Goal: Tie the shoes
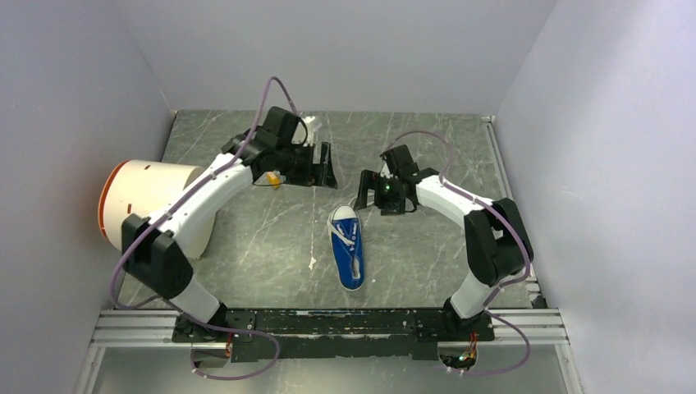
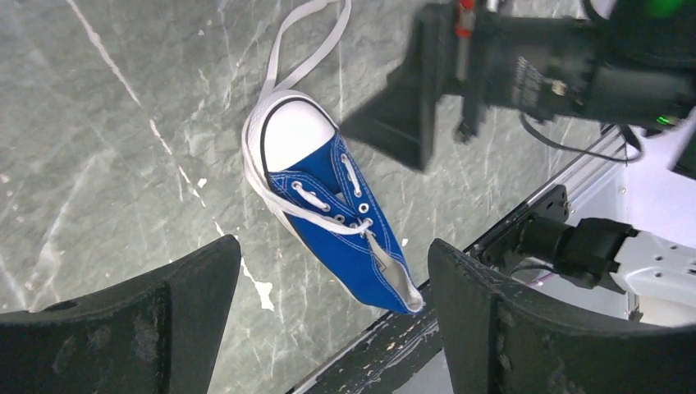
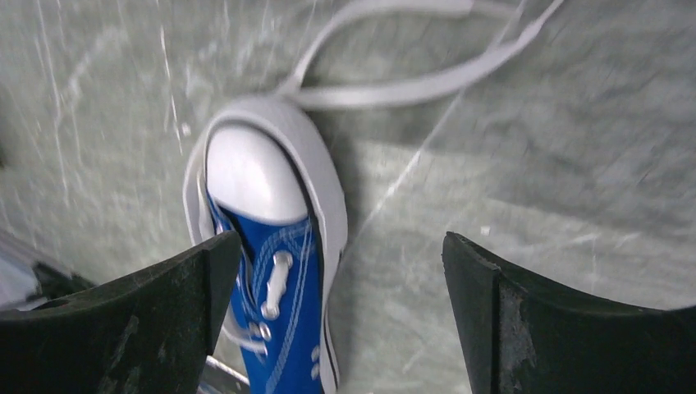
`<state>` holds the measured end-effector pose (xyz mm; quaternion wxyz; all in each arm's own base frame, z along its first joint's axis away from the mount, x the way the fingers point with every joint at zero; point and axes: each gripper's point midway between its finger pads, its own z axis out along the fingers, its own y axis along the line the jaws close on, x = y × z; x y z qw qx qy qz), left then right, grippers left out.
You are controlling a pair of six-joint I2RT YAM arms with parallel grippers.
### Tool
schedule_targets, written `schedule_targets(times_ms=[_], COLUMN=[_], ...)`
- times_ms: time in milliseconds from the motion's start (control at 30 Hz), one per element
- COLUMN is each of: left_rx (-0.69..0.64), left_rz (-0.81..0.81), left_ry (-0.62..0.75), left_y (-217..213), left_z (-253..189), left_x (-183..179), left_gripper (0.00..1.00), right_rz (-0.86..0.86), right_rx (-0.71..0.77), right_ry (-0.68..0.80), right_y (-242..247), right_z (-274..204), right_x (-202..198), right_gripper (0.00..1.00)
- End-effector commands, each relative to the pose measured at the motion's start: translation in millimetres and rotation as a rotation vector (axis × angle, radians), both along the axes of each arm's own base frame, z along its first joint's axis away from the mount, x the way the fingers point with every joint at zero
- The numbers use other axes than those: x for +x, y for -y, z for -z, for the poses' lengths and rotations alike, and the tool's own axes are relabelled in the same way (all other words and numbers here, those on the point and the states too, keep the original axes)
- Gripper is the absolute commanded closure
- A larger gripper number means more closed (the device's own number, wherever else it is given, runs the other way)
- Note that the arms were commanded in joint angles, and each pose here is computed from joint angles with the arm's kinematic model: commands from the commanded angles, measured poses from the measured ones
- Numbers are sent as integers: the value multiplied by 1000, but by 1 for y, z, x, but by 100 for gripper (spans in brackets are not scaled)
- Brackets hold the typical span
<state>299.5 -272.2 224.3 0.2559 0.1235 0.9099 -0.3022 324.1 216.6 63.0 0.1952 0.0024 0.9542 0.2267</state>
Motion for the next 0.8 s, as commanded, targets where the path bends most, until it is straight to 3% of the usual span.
schedule_targets(times_ms=[0,100,233,300,467,667,767], left_rx=[-77,-141,-261,-284,-248,-171,-223], left_rz=[108,109,97,58,-2,21,52], left_ry=[-5,-83,-175,-204,-211,-270,-288], left_y=[20,29,36,29,2,-11,-2], left_z=[8,23,29,31,35,57,68], left_x=[-1,-11,-34,-46,-75,-86,-79], left_gripper=[12,19,31,31,17,23,20], right_rz=[-179,-172,-168,-157,-129,-128,-135], right_rx=[25,18,149,138,69,136,162], right_ry=[-61,-81,-141,-123,-75,-42,-71], right_y=[3,12,7,12,19,2,-5], right_z=[1,1,0,3,-2,-20,-18], right_x=[-49,-67,-94,-98,-80,-60,-58], right_gripper=[4,4,5,5,5,7,12])
